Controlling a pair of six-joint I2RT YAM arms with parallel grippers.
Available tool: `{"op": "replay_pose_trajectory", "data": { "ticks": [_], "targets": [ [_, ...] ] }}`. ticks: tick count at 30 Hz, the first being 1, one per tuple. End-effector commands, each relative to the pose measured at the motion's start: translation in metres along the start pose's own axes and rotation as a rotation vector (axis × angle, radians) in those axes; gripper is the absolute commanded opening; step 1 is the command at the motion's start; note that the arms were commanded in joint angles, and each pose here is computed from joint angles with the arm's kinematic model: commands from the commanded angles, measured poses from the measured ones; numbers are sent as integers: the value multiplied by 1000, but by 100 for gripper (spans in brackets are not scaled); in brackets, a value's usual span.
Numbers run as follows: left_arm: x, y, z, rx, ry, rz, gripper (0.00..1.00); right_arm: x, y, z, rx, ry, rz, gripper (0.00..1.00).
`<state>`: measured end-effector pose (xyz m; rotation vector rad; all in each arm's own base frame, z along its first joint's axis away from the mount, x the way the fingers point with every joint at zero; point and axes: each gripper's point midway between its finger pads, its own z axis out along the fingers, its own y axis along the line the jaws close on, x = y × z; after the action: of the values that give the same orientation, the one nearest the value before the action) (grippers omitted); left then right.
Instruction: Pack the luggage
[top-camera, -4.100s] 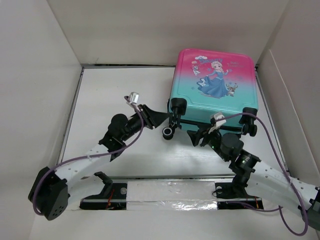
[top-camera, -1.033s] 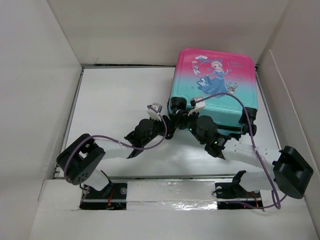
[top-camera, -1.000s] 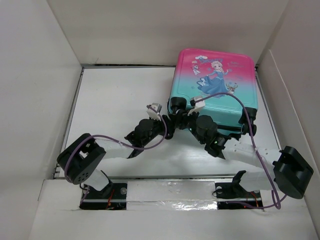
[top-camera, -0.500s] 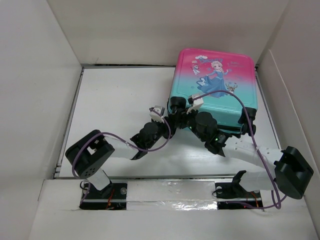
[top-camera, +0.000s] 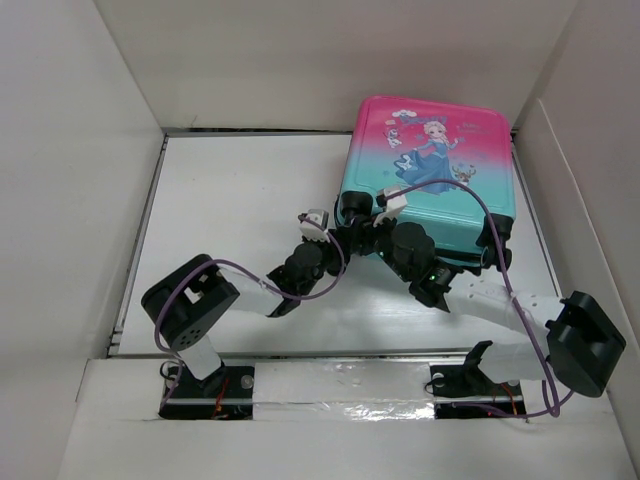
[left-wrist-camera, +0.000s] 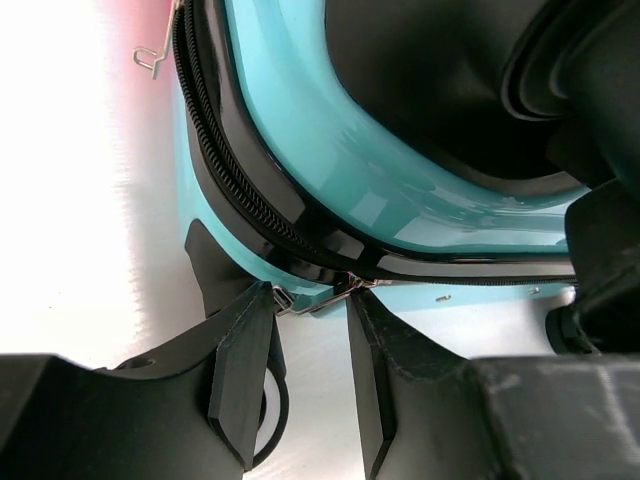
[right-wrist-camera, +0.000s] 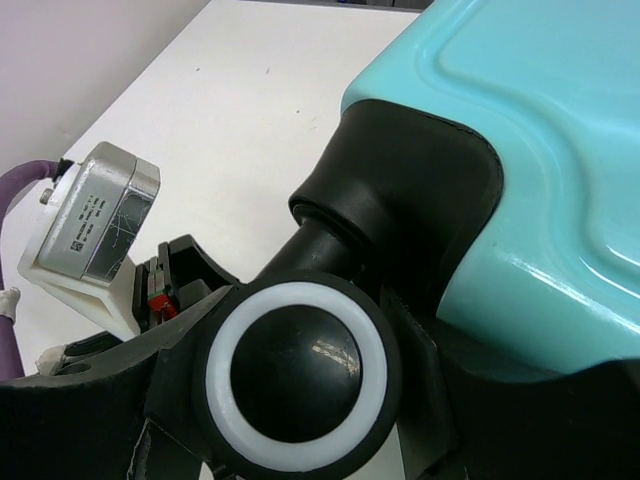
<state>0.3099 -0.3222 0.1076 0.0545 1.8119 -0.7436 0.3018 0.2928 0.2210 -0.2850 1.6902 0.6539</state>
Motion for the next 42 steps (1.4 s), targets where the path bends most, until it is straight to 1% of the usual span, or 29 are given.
{"op": "replay_pose_trajectory", "data": {
  "ticks": [1,4,7,8,10,11,13,17,20,22,23,24,25,26,28,29,34,36,38,40,42],
  "targets": [
    [-47,-41,12,86,-154,-33,32,-61,73,-6,-280,-164,60,0],
    [-49,-43,11,83,-167,-19,32,-57,73,-4,-279,-158,57,0],
    [-50,-48,10,99,-175,-19,26,-55,77,-5,-295,-157,58,0],
    [-51,-53,8,112,-184,-17,21,-55,78,-6,-297,-159,59,0],
    [-53,-56,5,113,-196,-9,15,-55,78,-7,-301,-161,57,0],
    [-53,-60,2,116,-205,-3,8,-54,81,-9,-311,-164,59,0],
    [-57,-58,3,99,-220,0,0,-53,80,-10,-309,-167,59,0],
    [-61,-45,0,36,-232,13,0,-55,79,-17,-305,-184,70,0],
    [-71,-27,-2,-12,-242,20,0,-54,75,-23,-299,-189,70,0],
    [-77,-6,-7,-46,-243,24,0,-55,71,-28,-287,-197,73,0],
    [-79,2,-8,-54,-240,25,0,-47,67,-30,-276,-182,70,0],
    [-79,14,-14,-70,-232,22,0,-53,66,-36,-275,-198,67,0],
    [-87,34,-15,-104,-244,7,0,-54,65,-39,-275,-199,63,0],
    [-89,37,-18,-87,-241,-11,0,-50,62,-42,-273,-187,59,0],
    [-96,49,-25,-99,-251,-18,0,-57,68,-52,-301,-198,43,0],
    [-103,57,-26,-120,-263,-16,0,-53,67,-53,-300,-178,31,0],
    [-129,77,-30,-170,-304,5,0,-51,91,-66,-400,-140,-23,0],
    [-139,85,-27,-153,-315,5,0,-46,101,-73,-434,-123,-39,0],
    [-143,85,-23,-113,-310,9,0,-43,113,-82,-504,-102,-57,0],
    [-154,92,-17,-91,-336,19,0,-38,119,-87,-550,-76,-79,0],
    [-154,92,-4,-35,-318,19,0,-33,125,-91,-586,-43,-101,0]
  ]
}}
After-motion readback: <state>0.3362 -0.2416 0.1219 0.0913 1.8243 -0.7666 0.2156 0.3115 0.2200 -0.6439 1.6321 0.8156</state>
